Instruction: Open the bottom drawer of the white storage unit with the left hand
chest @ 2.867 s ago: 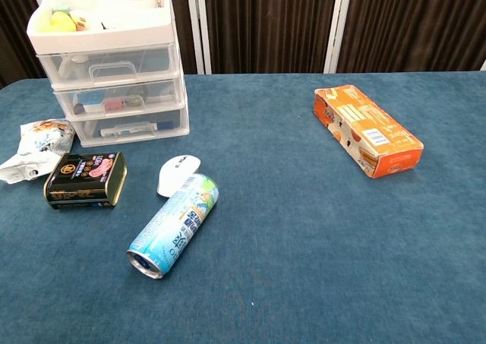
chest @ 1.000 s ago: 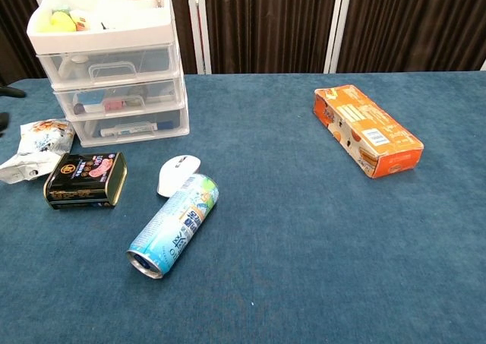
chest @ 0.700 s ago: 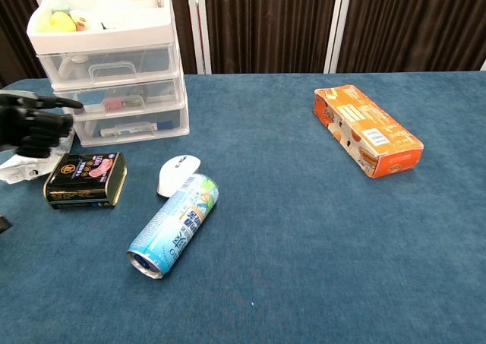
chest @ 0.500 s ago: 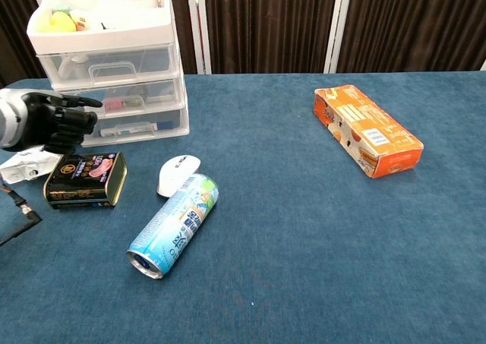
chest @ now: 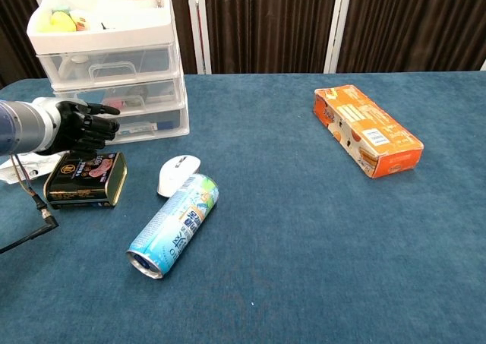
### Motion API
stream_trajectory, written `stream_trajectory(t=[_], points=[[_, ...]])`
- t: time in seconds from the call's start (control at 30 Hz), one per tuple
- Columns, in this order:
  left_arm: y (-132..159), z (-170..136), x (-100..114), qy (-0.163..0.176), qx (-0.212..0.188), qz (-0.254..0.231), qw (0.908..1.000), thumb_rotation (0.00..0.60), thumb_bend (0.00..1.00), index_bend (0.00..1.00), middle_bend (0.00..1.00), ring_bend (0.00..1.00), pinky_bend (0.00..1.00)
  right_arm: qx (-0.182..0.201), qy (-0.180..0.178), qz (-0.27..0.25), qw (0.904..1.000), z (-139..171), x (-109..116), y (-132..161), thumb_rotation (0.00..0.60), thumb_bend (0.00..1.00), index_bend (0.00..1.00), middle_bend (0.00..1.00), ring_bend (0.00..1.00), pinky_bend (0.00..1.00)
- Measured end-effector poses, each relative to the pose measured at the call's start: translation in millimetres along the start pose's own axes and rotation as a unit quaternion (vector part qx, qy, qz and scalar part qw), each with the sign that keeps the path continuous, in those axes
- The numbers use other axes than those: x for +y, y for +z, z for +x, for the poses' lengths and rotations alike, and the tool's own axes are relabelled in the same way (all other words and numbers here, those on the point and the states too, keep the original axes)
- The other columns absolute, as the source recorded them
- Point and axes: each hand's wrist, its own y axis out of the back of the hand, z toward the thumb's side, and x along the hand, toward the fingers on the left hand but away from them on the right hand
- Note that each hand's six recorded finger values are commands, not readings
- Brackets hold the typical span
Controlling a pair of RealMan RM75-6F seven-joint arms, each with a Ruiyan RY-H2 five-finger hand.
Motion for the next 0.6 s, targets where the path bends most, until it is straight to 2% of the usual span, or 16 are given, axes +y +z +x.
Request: stream_trajectory(t=[0.3, 0.6], points=[[7.2, 6.3, -18.1, -0.015, -0.013, -0.021, 0.9996, 0.6, 0.72, 0.06, 1.0, 0.96, 0.97, 0.002, 0.0, 0.0, 1.0, 1.0, 0.0, 0.7, 0.6, 0.08, 0.0, 0.0, 0.0, 0.04], [11.4, 8.5, -22.2, -0.015, -0.024, -0.039, 0.9989, 0.6, 0.72, 0.09, 1.0, 0.96, 0.97, 0.002, 0.001, -0.001, 1.0, 1.2, -0.4, 1.0, 0.6, 0.08, 0.0, 0.0, 0.0, 0.04]])
